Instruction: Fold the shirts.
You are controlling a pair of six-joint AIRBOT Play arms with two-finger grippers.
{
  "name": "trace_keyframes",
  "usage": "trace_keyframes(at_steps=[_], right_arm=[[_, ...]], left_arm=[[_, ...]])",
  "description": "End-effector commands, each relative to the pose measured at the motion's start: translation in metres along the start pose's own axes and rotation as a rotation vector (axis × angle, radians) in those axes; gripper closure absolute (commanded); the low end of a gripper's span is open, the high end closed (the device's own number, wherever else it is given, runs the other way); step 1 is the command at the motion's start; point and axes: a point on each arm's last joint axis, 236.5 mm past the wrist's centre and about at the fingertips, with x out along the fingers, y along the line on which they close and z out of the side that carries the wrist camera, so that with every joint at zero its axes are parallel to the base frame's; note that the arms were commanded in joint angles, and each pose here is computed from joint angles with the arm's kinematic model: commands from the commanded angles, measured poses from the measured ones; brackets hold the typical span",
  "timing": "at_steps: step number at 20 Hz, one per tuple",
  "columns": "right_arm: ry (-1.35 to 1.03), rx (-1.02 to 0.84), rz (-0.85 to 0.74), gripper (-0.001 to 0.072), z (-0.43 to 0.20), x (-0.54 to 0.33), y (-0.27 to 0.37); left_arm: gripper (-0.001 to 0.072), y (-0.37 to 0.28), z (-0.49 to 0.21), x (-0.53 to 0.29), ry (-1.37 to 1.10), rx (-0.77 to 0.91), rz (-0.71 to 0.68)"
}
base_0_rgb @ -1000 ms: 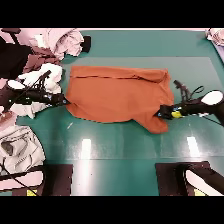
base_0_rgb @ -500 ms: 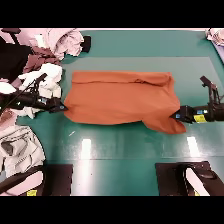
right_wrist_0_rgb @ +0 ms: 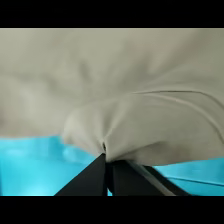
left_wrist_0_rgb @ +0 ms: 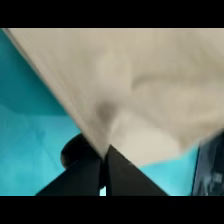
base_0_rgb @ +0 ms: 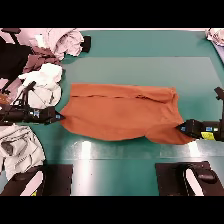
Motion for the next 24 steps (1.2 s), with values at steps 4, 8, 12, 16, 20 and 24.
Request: trace_keyframes(at_steps=[4, 8, 12, 16, 20, 24], right_arm=[[-0.082, 0.034, -0.047, 0.0691, 0.076, 0.035, -0.022], [-0.113, -0.008, -0.047, 0.0691, 0.148, 0.057, -0.014], [-0.008, -0.124, -0.036, 0.0690, 0.175, 0.105, 0.016], [0.026, -0.156, -0.030, 0.0690, 0.192, 0.133, 0.031], [-0.008, -0.153, -0.084, 0.0690, 0.207, 0.131, 0.015], [-0.021, -0.153, -0.144, 0.0690, 0.214, 0.124, -0.008]], left_arm=[[0.0684, 0.018, 0.067, 0.001, -0.235, -0.109, 0.044], [0.0684, 0.039, 0.096, 0.012, -0.312, -0.184, 0.061], [0.0684, 0.050, 0.114, 0.035, -0.323, -0.250, 0.019], [0.0684, 0.040, 0.149, 0.046, -0.312, -0.172, 0.008], [0.0684, 0.032, 0.194, 0.060, -0.346, -0.125, 0.014], [0.0684, 0.046, 0.209, 0.080, -0.315, -0.126, 0.030]])
